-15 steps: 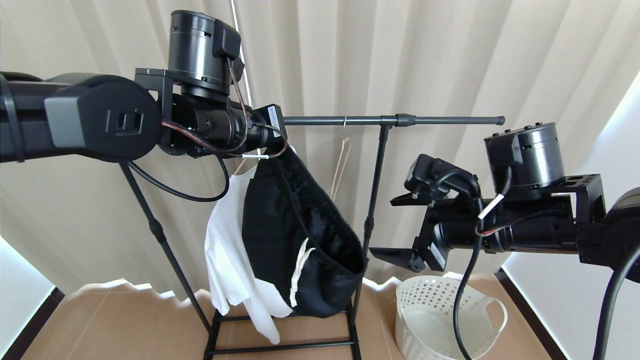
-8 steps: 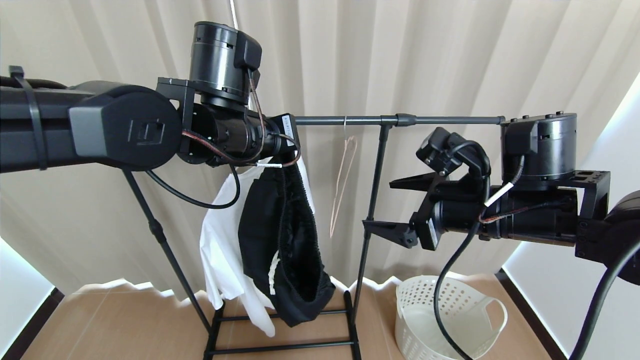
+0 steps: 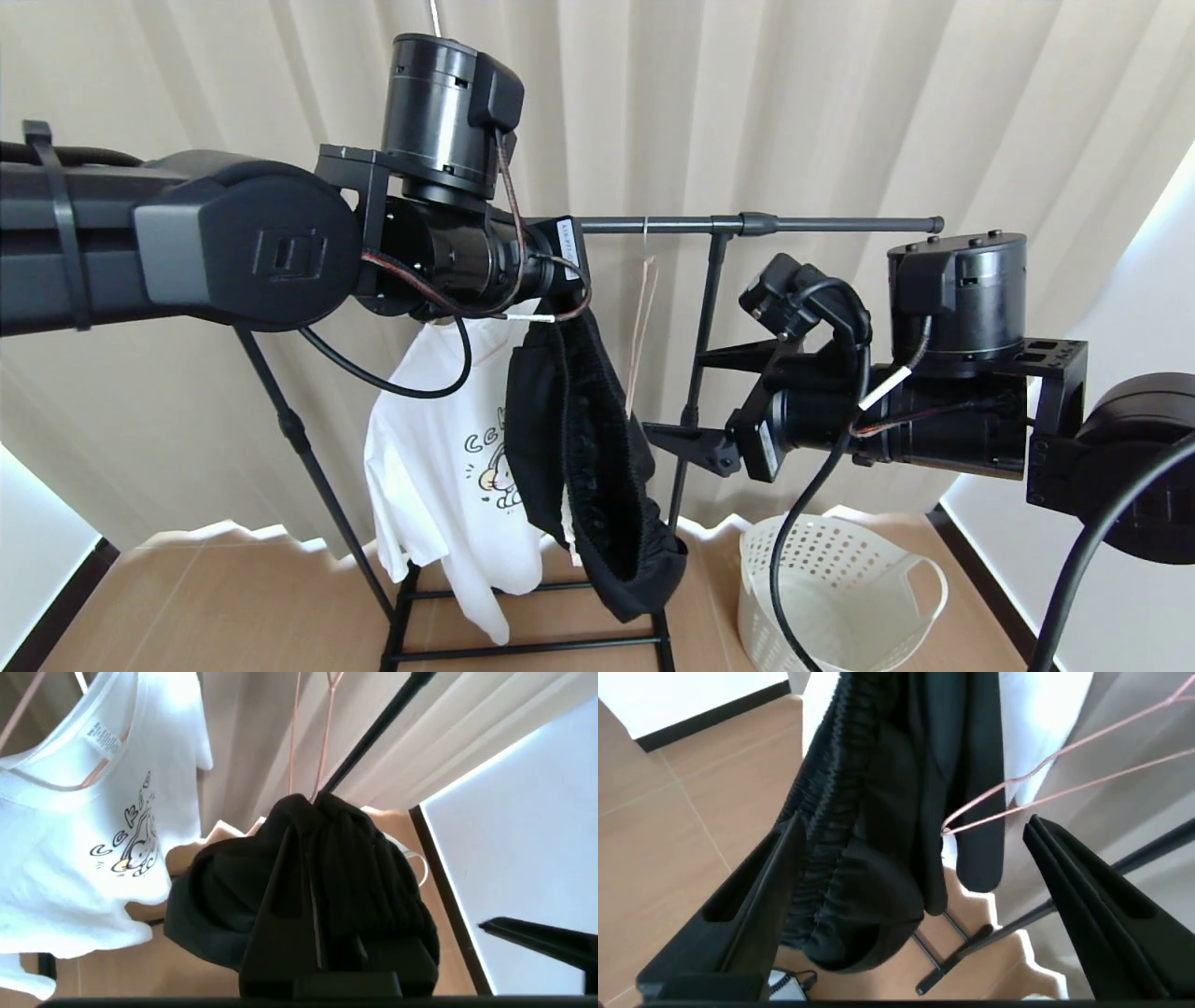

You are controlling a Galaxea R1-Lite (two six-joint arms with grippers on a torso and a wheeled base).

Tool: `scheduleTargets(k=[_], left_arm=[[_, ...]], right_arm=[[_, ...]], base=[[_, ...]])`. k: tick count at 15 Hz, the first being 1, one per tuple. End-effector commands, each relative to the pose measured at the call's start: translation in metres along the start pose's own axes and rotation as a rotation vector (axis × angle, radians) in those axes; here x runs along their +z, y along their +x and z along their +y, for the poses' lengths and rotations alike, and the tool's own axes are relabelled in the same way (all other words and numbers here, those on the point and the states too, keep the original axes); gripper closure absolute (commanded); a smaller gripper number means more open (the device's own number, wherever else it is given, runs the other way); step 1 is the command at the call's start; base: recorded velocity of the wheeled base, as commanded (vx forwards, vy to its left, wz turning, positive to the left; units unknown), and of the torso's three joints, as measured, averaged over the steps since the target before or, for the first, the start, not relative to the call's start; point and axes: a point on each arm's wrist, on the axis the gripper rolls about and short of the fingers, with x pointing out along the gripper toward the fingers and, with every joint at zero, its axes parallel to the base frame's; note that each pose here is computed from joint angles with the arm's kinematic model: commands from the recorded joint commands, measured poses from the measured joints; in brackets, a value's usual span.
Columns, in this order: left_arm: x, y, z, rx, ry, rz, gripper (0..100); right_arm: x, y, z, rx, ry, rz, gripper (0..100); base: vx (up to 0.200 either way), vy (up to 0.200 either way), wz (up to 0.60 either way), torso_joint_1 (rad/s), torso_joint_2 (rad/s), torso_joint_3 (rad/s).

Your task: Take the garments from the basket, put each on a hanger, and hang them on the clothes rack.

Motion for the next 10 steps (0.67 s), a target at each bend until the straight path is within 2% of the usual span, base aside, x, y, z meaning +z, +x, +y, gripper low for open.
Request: scheduleTargets(k=[1,5,10], left_arm=[[-0.001,-0.003,-0.006,-0.017,0.006,0.000,100],[-0.003,-0.005,-0.013,-0.035,0.012,0.002,100],[-0.003,-0.006,-0.013,-0.021,0.013,-0.006,100]], right_arm=[[-0.007,0.011,0.005,0.014,0.000,0.031,0],[-0.008,0.020,0.029,0.041,-0.023,0.050,0],[-0.016,0.028,0.030,0.020,-0.024,0.086,0]], base=[[0.000,0.000,0.00,0.000,0.00,0.000],[0.000,0.000,0.00,0.000,0.00,0.000],[0.000,0.000,0.00,0.000,0.00,0.000]])
